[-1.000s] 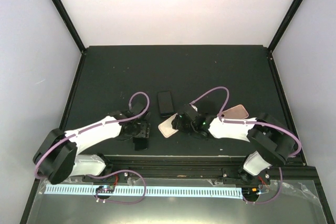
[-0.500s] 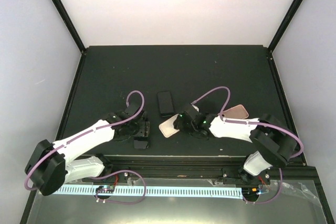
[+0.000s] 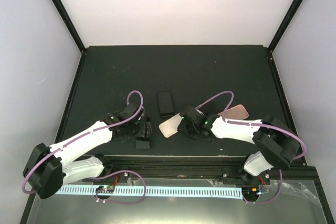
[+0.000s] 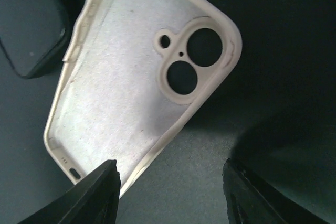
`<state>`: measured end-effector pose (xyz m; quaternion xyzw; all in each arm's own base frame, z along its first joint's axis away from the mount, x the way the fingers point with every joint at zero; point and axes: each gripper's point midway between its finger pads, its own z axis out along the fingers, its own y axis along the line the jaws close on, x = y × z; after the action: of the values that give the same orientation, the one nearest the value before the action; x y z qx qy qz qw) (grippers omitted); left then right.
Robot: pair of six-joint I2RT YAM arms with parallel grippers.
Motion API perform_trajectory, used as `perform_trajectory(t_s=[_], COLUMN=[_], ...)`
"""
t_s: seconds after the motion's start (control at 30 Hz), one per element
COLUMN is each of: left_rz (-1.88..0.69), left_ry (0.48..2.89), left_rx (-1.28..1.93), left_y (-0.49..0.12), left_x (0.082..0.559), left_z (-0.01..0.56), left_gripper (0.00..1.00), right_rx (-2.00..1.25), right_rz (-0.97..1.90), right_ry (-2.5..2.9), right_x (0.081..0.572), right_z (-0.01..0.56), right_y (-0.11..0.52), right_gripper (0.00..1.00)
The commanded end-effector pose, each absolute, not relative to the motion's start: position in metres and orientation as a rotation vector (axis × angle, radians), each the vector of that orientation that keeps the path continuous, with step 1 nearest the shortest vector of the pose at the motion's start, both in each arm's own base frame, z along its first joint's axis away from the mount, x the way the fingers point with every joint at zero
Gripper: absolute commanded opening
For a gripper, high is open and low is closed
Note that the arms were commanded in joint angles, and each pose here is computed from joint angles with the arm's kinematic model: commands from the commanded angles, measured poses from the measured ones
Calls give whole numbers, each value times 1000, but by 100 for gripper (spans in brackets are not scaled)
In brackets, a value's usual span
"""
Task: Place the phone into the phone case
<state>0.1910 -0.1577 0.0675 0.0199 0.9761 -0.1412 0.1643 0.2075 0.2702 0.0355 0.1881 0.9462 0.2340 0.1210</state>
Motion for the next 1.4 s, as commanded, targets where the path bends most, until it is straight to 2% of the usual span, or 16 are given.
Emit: perform_trajectory(t_s=[0.0, 0.3, 0.43, 0.6, 0.73, 1.07, 1.37], left_rz=[-481, -509, -526, -569, -593, -693, -772], left_ry=[2721, 2708, 2688, 2663, 2650, 2654, 2637], left_rx=[92, 92, 85, 79, 66, 72, 86], left_y=[-169, -169, -169, -170, -171, -180, -186], left_x=[198, 194, 195, 192, 191, 183, 179], left_z=[86, 87, 94, 103, 103, 103, 111], left_gripper=[68, 68, 68, 67, 67, 66, 65], right_rx=[661, 662, 621, 508, 352, 62, -214], right_rz=[698, 593, 579, 573, 672, 661, 700], right_ry=[2765, 2788, 2795, 2829, 2860, 2895, 2885], right_x=[212, 218, 219, 219, 215, 192, 175], right_z=[23, 10, 9, 12, 16, 22, 26], right_y=[272, 270, 271, 278, 297, 309, 331], right_gripper=[55, 50, 33, 25, 23, 13, 12])
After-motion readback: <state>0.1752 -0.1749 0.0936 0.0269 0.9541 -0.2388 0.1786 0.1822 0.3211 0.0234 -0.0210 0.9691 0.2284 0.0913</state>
